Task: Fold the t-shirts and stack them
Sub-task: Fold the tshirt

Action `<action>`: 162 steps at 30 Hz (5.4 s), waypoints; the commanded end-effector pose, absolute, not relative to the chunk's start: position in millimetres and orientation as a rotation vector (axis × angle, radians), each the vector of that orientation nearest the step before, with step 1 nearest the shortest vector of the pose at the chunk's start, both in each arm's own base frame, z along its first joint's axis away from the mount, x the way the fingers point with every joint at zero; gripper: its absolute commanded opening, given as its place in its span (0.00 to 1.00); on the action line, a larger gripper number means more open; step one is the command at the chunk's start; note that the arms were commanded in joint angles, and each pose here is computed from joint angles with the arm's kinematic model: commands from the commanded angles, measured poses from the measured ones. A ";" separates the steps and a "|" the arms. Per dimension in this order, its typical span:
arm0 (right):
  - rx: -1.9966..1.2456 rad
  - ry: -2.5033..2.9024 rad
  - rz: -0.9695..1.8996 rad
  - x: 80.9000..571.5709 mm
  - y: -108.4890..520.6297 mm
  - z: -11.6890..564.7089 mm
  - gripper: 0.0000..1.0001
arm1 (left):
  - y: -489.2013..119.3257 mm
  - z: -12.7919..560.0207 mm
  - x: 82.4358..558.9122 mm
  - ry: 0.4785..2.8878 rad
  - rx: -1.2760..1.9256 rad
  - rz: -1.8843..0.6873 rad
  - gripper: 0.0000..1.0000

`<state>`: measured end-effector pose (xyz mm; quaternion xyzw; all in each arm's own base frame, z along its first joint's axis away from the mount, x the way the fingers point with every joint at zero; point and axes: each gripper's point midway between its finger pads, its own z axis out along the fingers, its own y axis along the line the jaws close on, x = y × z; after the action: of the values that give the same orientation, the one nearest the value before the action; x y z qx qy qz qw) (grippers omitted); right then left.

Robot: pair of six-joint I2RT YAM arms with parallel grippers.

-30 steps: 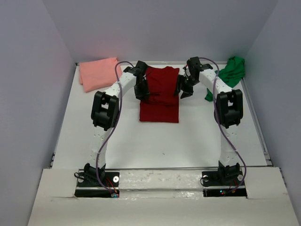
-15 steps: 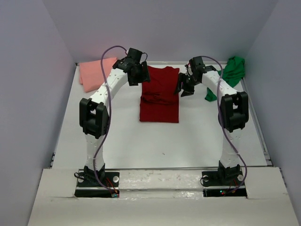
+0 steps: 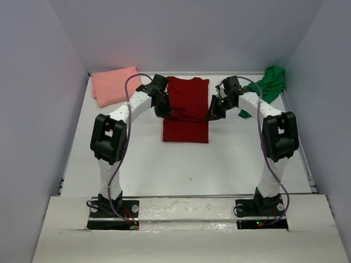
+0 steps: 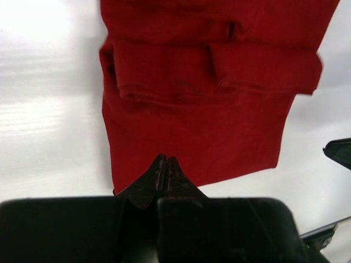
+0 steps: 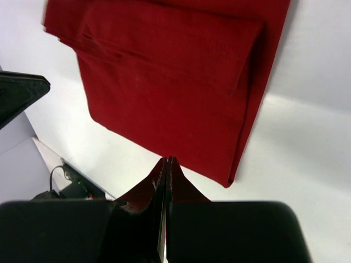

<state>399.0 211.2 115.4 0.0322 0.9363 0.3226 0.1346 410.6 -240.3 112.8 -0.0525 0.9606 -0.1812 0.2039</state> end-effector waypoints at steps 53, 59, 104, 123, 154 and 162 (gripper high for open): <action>-0.114 2.535 0.837 410.8 327.5 55.5 0.00 | -270.9 28.2 360.8 2.855 0.049 -0.679 0.00; -0.102 2.516 0.773 427.7 326.9 49.1 0.00 | -270.9 28.7 358.6 2.861 0.050 -0.685 0.00; 0.009 2.180 0.493 430.4 237.0 250.7 0.96 | -270.8 107.4 376.0 2.685 0.114 -0.695 0.12; 0.355 2.718 1.083 281.7 178.4 120.4 0.91 | -184.2 113.0 338.7 2.663 -0.138 -0.572 0.88; 0.489 2.687 1.007 337.2 180.1 34.3 0.68 | -183.7 43.1 325.5 2.809 -0.101 -0.604 0.87; 0.461 2.735 1.000 327.4 192.5 23.8 0.68 | -185.3 45.5 327.9 2.807 -0.110 -0.611 0.86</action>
<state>324.0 192.0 37.2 0.1610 0.9133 0.3639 0.0861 322.3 -180.4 34.4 -0.0481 0.9706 -0.2001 0.1248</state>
